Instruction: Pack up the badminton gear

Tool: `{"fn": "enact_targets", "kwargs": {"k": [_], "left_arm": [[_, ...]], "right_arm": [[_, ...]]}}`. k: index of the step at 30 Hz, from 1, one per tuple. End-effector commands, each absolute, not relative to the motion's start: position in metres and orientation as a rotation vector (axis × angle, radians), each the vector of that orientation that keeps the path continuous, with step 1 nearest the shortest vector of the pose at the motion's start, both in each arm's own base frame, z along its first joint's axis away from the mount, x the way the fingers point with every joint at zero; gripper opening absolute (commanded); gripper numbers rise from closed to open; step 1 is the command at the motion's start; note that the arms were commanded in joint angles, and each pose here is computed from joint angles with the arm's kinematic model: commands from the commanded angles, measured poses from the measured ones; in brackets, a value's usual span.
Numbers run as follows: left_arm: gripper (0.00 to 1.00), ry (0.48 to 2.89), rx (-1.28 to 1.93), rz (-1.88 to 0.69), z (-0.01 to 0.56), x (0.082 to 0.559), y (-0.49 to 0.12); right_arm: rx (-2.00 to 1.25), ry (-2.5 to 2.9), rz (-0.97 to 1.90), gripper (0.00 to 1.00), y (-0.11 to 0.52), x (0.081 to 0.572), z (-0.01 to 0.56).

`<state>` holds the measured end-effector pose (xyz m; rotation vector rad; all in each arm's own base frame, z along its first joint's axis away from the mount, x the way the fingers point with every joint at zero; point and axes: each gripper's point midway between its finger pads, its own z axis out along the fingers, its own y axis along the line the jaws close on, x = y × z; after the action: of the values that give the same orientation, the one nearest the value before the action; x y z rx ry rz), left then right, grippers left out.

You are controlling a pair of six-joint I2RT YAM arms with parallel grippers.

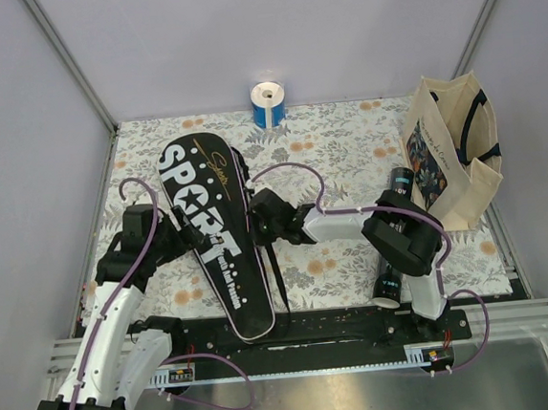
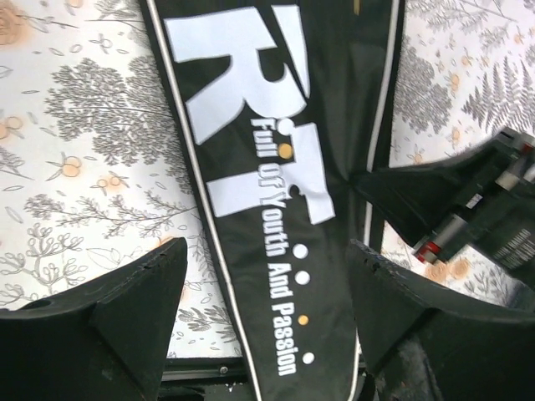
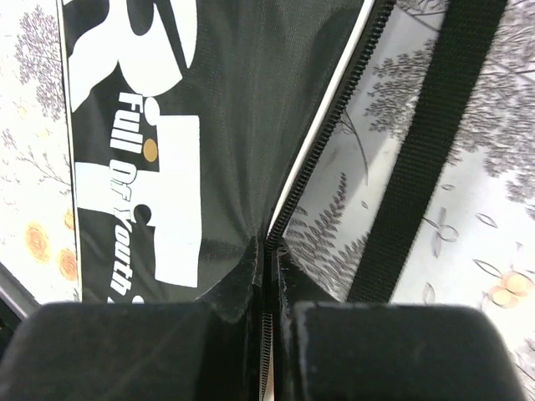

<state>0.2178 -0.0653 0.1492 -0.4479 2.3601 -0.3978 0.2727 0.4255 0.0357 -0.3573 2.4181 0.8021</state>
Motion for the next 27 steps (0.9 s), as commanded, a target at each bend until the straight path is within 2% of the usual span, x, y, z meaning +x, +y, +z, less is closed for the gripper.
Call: {"fn": "enact_targets", "kwargs": {"k": [1,9,13,18,21,27], "left_arm": [[0.79,2.253,-0.519,-0.300,0.172,0.227,-0.046],[0.79,2.165,-0.685,-0.267,0.187,0.225,-0.032],[0.82,2.104,-0.758,-0.370,0.203,0.238,-0.042],[0.84,2.127,-0.813,-0.413,0.219,0.264,-0.051],[0.84,2.111,-0.815,-0.426,0.240,0.282,-0.051],[0.85,2.023,-0.843,-0.392,0.276,0.305,-0.032]], "right_arm": [[-0.511,2.264,0.685,0.00,0.408,0.289,0.104],[-0.682,2.028,0.292,0.00,0.347,0.313,0.190],[-0.858,1.848,0.059,0.00,0.327,0.316,0.221],[-1.080,1.649,-0.258,0.00,0.321,0.297,0.199],[-1.123,1.644,-0.293,0.00,0.320,0.275,0.168],[-1.061,1.654,-0.178,0.00,0.329,0.239,0.141]]}}
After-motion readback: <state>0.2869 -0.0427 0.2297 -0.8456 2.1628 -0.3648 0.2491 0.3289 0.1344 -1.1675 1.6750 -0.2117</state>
